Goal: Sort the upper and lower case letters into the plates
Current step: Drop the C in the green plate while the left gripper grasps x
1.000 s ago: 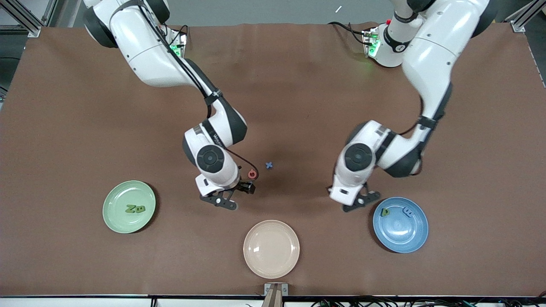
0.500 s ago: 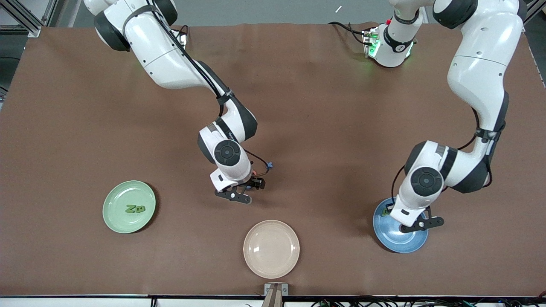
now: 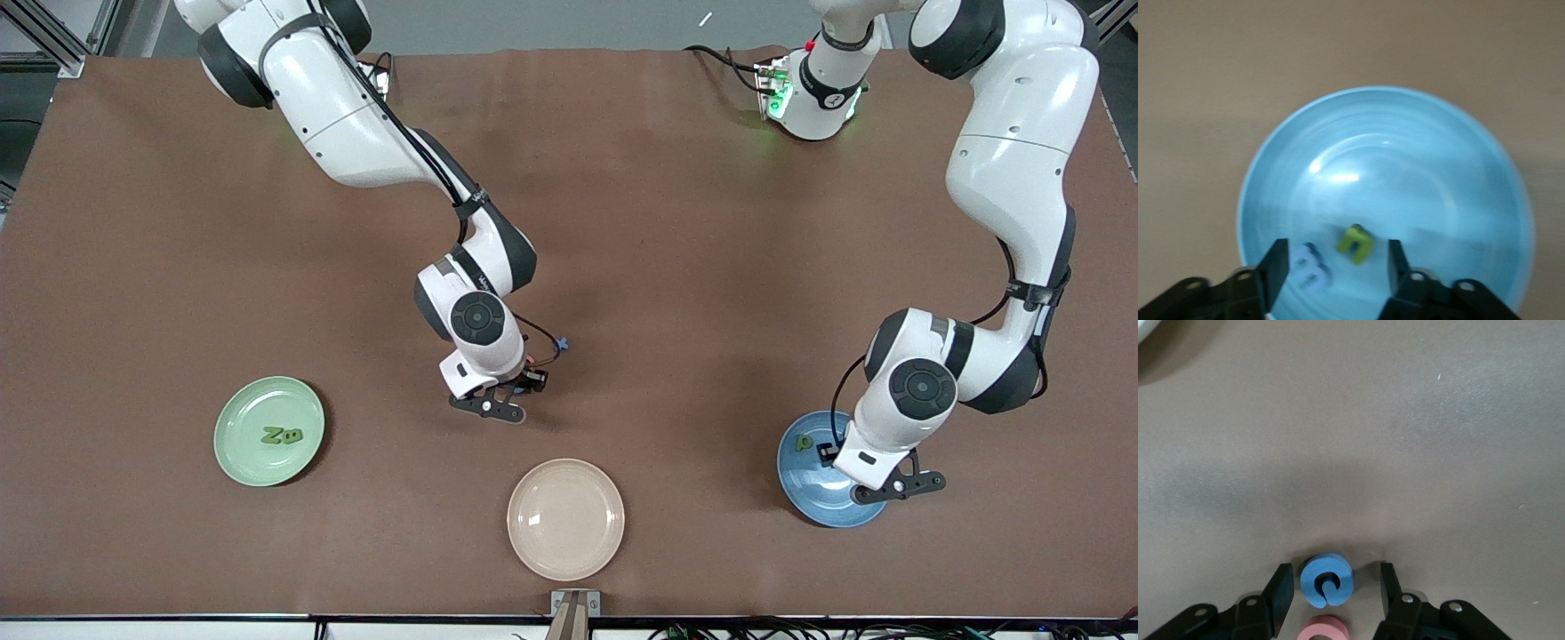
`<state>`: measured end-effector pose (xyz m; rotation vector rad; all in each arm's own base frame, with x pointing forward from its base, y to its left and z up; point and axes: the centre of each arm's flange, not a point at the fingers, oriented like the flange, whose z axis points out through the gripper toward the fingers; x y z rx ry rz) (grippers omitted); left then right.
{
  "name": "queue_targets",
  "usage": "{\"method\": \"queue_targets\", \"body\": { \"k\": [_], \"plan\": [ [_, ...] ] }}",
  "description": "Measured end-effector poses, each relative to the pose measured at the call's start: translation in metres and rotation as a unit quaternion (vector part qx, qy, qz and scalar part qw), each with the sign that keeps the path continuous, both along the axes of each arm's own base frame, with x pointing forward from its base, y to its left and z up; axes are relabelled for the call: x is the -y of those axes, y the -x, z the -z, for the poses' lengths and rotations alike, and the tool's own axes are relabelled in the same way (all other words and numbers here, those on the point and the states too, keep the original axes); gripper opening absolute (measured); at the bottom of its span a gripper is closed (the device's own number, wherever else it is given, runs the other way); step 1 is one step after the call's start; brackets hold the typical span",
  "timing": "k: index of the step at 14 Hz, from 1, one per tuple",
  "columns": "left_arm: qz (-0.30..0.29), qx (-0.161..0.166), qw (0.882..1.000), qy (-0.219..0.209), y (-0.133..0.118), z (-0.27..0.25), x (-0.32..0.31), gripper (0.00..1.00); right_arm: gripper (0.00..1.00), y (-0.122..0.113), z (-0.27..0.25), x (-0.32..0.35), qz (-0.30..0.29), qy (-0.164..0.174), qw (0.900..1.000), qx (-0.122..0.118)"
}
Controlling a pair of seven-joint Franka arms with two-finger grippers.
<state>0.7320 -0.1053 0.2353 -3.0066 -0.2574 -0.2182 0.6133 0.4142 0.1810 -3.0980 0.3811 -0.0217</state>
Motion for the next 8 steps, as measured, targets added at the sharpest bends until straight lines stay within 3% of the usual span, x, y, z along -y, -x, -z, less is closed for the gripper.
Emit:
{"method": "queue_targets", "body": {
  "k": [3,4,6,8],
  "plan": [
    [-0.018,-0.02,0.998,0.05,0.019,-0.029,0.065,1.0,0.52,0.001,0.002,-0.003,-0.002,0.0,1.0,0.002],
    [-0.029,-0.025,0.997,0.064,0.031,-0.033,0.094,1.0,0.51,0.001,0.002,-0.003,-0.002,0.0,1.0,0.002],
    [-0.057,-0.037,0.994,0.085,0.061,-0.034,0.157,1.0,0.33,0.0,0.0,-0.001,-0.001,0.001,1.0,0.002],
    [-0.088,-0.045,0.991,0.091,0.097,-0.029,0.227,1.0,0.34,-0.001,0.0,0.0,0.0,0.001,1.0,0.003]
  ]
}}
